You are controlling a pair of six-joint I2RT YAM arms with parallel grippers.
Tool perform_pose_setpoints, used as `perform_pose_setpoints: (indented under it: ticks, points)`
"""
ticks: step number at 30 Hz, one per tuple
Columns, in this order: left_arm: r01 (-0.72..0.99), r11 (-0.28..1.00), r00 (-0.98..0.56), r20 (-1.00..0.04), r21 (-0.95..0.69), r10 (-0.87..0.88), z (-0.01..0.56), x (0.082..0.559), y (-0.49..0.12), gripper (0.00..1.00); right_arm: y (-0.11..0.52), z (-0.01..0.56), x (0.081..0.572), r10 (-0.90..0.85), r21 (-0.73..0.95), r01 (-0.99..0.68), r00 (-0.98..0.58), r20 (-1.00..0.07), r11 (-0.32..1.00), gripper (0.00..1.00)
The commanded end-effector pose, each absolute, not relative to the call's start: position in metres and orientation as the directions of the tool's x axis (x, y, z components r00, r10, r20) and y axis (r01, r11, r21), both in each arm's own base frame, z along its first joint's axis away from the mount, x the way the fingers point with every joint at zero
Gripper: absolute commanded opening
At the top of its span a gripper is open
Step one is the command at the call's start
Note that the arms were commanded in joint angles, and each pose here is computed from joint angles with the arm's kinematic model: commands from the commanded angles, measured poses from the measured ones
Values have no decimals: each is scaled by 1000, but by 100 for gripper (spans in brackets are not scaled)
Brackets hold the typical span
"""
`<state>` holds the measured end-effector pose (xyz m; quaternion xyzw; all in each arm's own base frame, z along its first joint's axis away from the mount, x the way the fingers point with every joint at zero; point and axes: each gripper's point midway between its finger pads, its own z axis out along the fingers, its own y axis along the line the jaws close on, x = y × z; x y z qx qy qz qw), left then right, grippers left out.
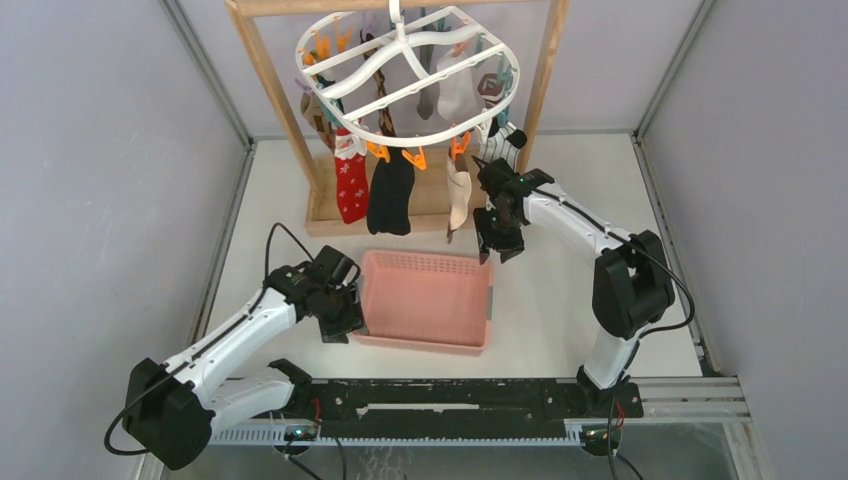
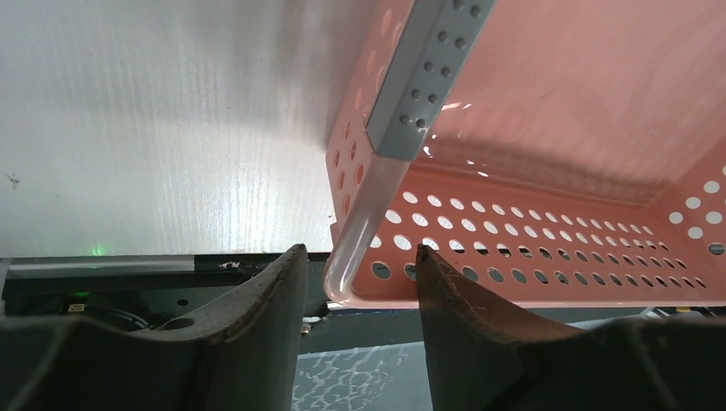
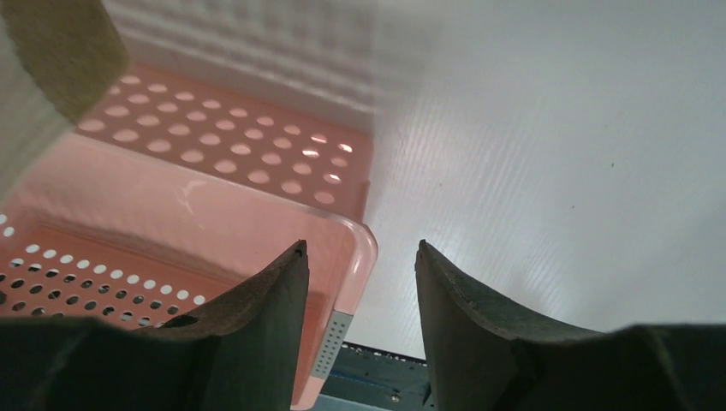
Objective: Remove the socks clipped to the hanger
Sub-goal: Move the bin to the center of the board.
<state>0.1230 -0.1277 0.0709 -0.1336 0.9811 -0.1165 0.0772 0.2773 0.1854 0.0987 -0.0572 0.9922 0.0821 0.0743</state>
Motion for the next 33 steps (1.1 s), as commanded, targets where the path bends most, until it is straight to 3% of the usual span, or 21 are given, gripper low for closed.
perform_pose_setpoints:
  ticks: [1,14,33]
  points:
    - [-190,942,-959,-151,-276,-238,89,132,-136,54,194,116,300,-107,188,-153,-966,-233,970,57]
    - [-163,952,-964,-164,-260,-210,90,134,-134,57,176,150,273,-69,199,-136,-948,-311,971,57]
    - [-148,956,-967,-164,-252,-193,86,135,-134,57,194,127,242,-63,227,-125,-964,-260,966,53]
